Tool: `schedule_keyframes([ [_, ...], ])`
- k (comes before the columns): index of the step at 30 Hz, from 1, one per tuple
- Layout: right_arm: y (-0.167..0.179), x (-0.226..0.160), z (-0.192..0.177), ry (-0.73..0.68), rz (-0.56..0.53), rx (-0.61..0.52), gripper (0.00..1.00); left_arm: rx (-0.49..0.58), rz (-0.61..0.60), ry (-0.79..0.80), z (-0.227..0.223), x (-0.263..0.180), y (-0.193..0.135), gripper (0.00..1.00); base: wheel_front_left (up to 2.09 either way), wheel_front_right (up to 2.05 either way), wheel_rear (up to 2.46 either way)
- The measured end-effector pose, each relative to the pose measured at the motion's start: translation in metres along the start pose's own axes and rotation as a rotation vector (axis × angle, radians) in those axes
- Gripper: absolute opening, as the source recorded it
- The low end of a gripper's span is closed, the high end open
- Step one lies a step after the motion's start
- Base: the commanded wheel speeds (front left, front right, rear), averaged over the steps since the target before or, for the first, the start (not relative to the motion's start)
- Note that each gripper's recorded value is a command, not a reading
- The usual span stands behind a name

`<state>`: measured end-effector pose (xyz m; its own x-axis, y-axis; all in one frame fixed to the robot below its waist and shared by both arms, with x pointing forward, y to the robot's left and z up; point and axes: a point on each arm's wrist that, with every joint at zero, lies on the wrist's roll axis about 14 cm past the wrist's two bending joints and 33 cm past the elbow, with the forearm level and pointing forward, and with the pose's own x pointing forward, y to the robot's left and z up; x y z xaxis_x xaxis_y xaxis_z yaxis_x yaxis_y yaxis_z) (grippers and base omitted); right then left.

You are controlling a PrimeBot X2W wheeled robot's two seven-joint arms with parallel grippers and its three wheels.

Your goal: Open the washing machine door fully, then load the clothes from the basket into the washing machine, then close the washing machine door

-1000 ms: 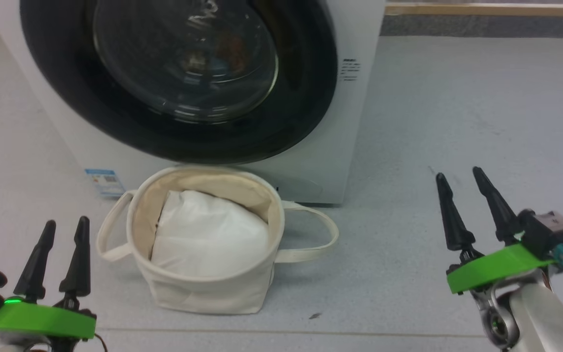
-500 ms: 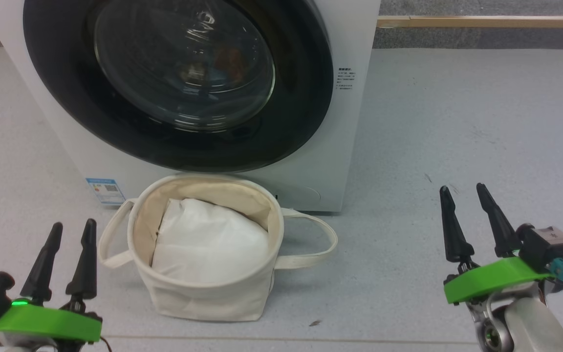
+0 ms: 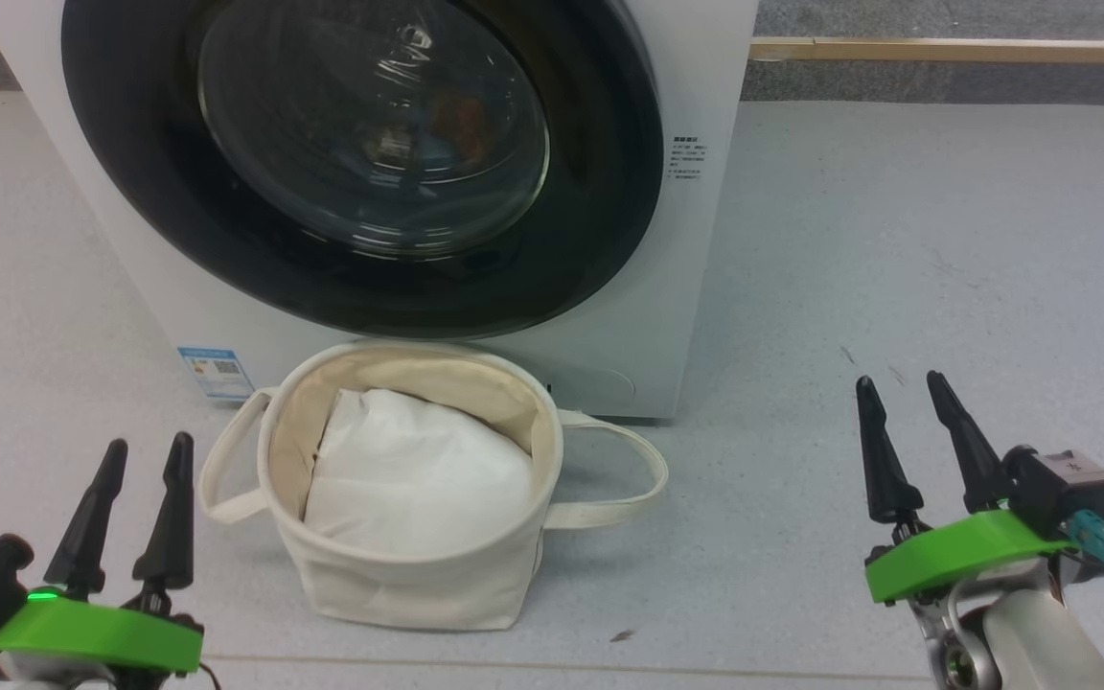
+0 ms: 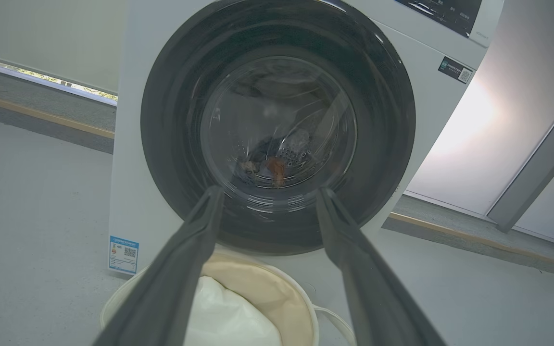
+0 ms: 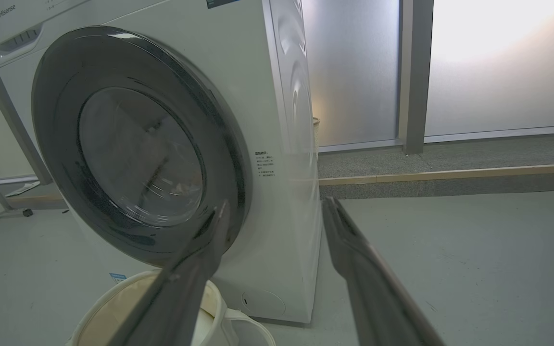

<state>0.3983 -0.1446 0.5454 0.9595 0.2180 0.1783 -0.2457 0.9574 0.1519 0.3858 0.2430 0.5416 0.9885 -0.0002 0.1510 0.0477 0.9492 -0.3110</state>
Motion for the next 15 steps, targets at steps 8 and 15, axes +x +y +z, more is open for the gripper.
schedule_keyframes([
  [8, 0.000, 0.001, -0.001, 0.004, 0.000, 0.002, 1.00, 0.003, 0.005, 0.005, -0.001, -0.001, 0.002, 1.00, 0.00, 0.00, 0.00],
  [15, -0.001, -0.004, -0.016, 0.048, -0.010, 0.010, 0.00, -0.011, 0.024, 0.045, -0.016, -0.006, 0.004, 0.00, 0.00, 0.00, 0.00],
])
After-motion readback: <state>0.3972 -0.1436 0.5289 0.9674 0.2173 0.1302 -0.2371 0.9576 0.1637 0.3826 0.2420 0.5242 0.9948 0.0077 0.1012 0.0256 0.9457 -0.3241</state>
